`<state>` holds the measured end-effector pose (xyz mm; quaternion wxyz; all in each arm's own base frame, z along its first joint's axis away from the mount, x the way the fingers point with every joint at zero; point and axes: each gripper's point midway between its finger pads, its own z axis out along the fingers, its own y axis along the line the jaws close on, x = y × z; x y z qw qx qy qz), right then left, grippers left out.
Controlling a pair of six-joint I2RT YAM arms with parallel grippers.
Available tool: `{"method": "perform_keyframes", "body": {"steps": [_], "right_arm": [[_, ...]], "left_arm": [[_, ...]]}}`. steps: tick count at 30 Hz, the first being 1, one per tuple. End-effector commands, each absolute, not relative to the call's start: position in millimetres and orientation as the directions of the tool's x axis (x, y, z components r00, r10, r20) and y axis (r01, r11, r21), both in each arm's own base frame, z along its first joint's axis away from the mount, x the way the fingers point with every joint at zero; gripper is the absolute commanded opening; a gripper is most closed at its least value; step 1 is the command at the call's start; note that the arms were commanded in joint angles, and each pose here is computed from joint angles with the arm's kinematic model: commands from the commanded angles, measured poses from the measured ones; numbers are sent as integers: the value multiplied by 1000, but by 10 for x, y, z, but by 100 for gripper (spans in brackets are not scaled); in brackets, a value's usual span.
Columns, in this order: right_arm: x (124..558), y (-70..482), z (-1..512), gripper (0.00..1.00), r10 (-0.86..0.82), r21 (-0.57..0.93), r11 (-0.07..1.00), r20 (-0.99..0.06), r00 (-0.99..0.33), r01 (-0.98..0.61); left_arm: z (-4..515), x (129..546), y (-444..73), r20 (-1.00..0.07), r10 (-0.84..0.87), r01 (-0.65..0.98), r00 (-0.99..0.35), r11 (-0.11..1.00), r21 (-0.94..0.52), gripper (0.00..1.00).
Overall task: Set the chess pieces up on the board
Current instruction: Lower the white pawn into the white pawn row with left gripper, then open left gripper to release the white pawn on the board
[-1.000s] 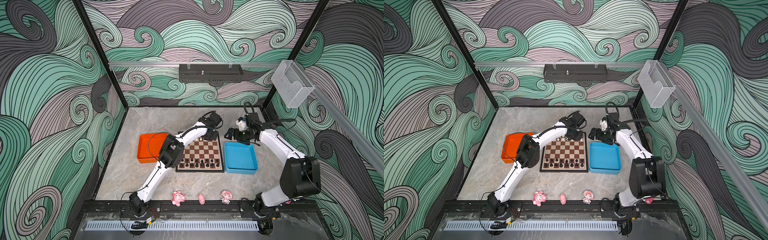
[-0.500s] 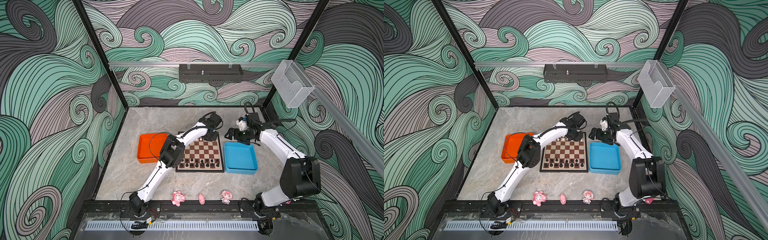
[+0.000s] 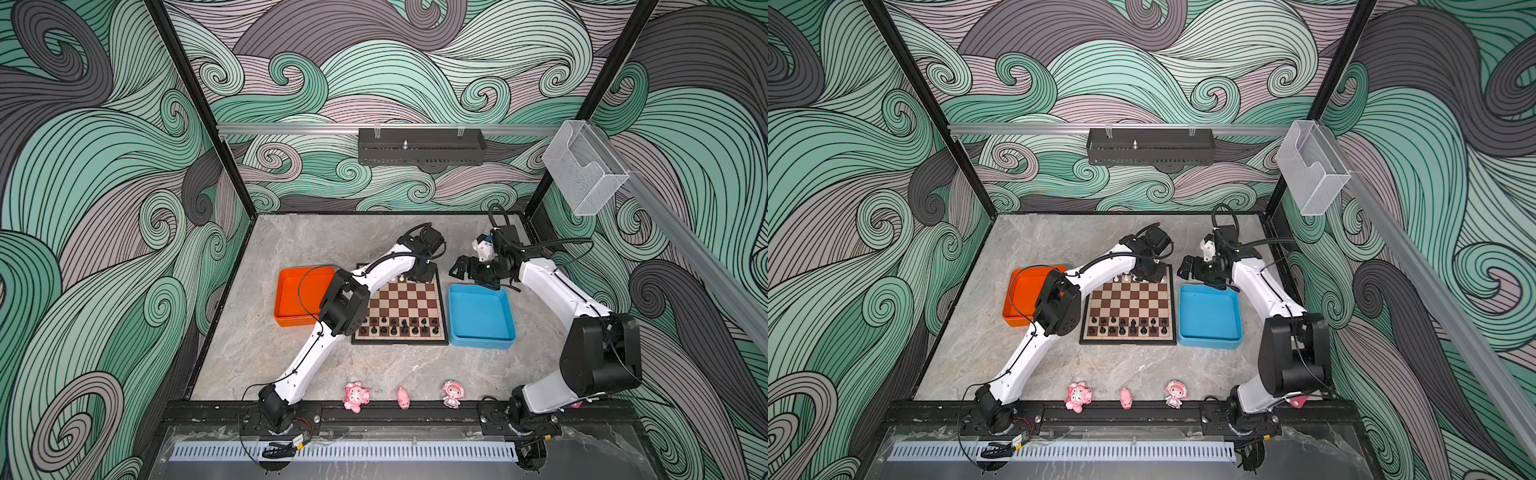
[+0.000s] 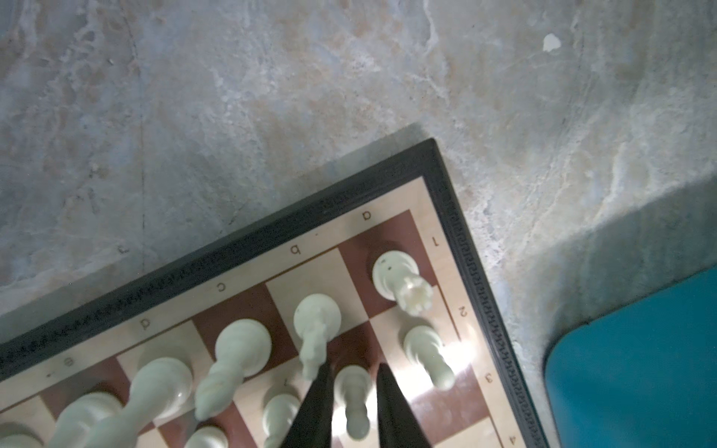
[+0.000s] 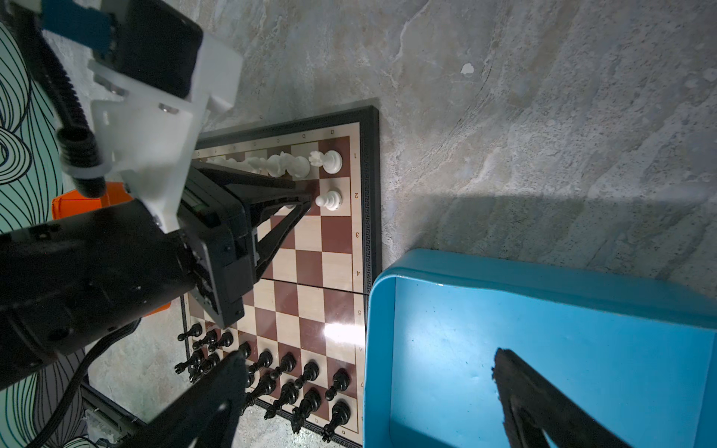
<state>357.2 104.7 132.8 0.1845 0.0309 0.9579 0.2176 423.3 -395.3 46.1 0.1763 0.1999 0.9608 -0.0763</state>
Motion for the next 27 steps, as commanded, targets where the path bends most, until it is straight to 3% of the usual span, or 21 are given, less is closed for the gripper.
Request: {"method": "perform_keyframes", "body": {"steps": [1,14,27], "right_arm": [[3550,1040,1371,99,144,436,900,-349,-926,-24],[3564,1038,1402,99,146,436,900,-357,-923,-26],[3557,1033,1486,99,149,435,900,-370,-917,-29]], "left_arm": [[786,4240,-4068,-426,355,432,-832,896,-98,30],[1238,4251,-4101,-492,345,451,-799,886,-112,37],[1446,4173,-3957,-494,353,447,-794,891,-82,43]]}}
